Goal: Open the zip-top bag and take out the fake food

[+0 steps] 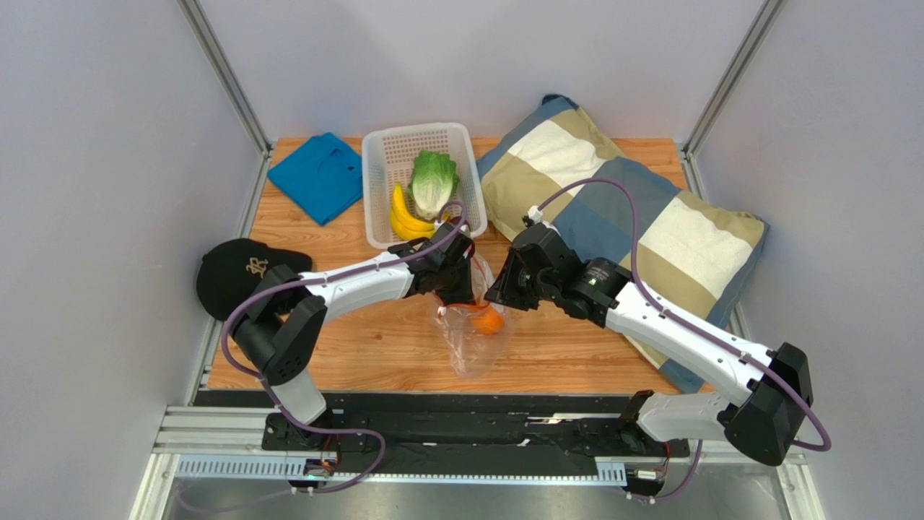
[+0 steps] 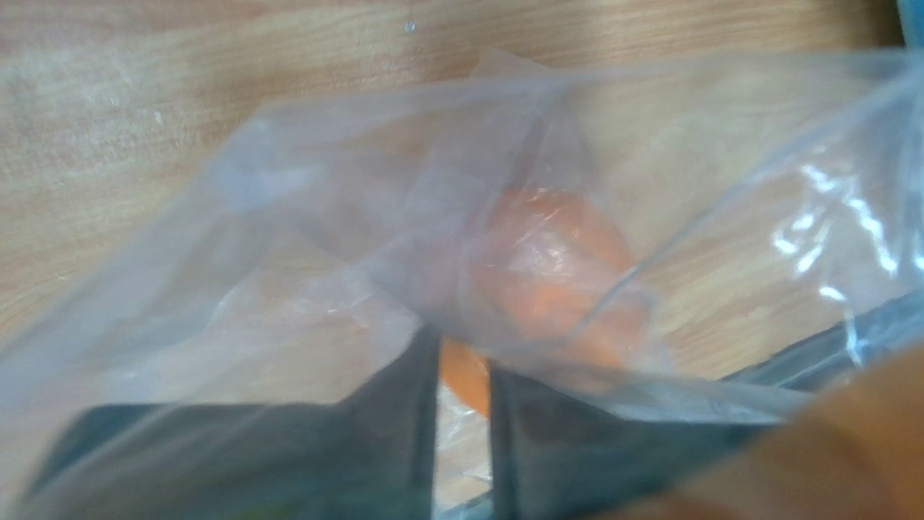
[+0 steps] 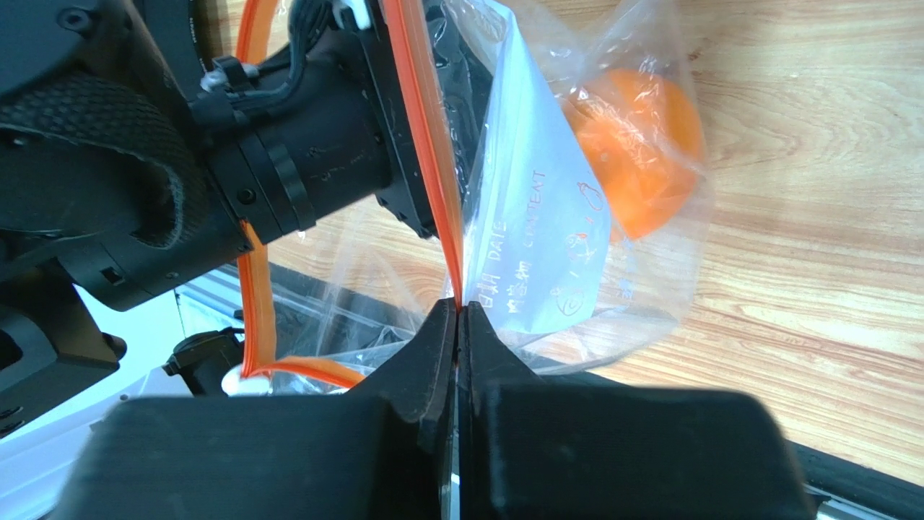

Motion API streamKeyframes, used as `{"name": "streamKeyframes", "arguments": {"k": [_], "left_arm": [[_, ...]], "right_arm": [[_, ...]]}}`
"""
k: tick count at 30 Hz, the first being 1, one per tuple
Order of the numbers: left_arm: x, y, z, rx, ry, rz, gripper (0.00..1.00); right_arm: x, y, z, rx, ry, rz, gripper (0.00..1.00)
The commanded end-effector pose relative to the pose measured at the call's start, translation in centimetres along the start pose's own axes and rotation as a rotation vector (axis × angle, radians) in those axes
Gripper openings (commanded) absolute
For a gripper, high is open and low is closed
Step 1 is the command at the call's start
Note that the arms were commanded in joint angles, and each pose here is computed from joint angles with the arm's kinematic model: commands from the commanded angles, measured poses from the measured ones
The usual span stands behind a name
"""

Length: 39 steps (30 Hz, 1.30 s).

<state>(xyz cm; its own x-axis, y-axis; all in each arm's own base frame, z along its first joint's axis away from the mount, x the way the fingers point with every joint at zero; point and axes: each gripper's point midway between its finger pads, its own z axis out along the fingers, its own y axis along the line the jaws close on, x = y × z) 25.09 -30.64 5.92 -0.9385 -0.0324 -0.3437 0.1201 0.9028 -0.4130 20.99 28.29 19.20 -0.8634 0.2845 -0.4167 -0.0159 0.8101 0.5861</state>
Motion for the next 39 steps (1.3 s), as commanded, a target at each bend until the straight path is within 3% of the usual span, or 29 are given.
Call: {"name": "streamKeyframes", "arguments": {"k": [1, 5, 12, 16, 18, 27, 28, 33, 34, 39], "left_arm": [[1.3, 2.7, 0.8, -0.105, 0.026, 0.025, 0.11], [0.2, 2.7, -1.3, -0.123, -0.013, 0.066, 0.0], [-0.9, 0.6, -4.4, -0.037, -0.047, 0.125, 0.01], [0.5, -2.4, -5.8, 0.142, 0.005, 0.178, 0.36], [1.6, -3.7, -6.3, 0.226, 0.054, 0.195, 0.44], [3.3, -5.6, -5.3, 0.287, 0.092, 0.2, 0.46], [3.7, -5.5, -4.8, 0.266, 0.113, 0.202, 0.52], [4.1, -4.7, -3.5, 0.151, 0.122, 0.226, 0.61], [4.4, -4.6, -3.2, 0.128, 0.13, 0.229, 0.71], [4.2, -4.7, -1.9, 0.107, 0.12, 0.214, 0.72]], "right_arm": [[-1.0, 0.4, -1.0, -0.012, -0.037, -0.005, 0.0], [-1.0, 0.3, -1.0, -0.007, -0.033, -0.021, 0.0], [-1.0, -0.1, -1.3, 0.002, -0.037, -0.053, 0.0], [-0.8, -0.2, -1.6, 0.001, -0.028, -0.065, 0.0], [-1.0, -0.3, -1.7, 0.002, -0.031, -0.062, 0.0], [-0.8, -0.3, -1.9, -0.007, -0.021, -0.044, 0.0], [-0.7, -0.3, -2.0, -0.01, -0.019, -0.045, 0.0], [-0.7, -0.5, -2.1, -0.007, -0.024, -0.041, 0.0], [-0.7, -0.4, -2.2, -0.009, -0.026, -0.042, 0.0], [-0.7, -0.6, -2.1, -0.003, -0.027, -0.034, 0.0]]}}
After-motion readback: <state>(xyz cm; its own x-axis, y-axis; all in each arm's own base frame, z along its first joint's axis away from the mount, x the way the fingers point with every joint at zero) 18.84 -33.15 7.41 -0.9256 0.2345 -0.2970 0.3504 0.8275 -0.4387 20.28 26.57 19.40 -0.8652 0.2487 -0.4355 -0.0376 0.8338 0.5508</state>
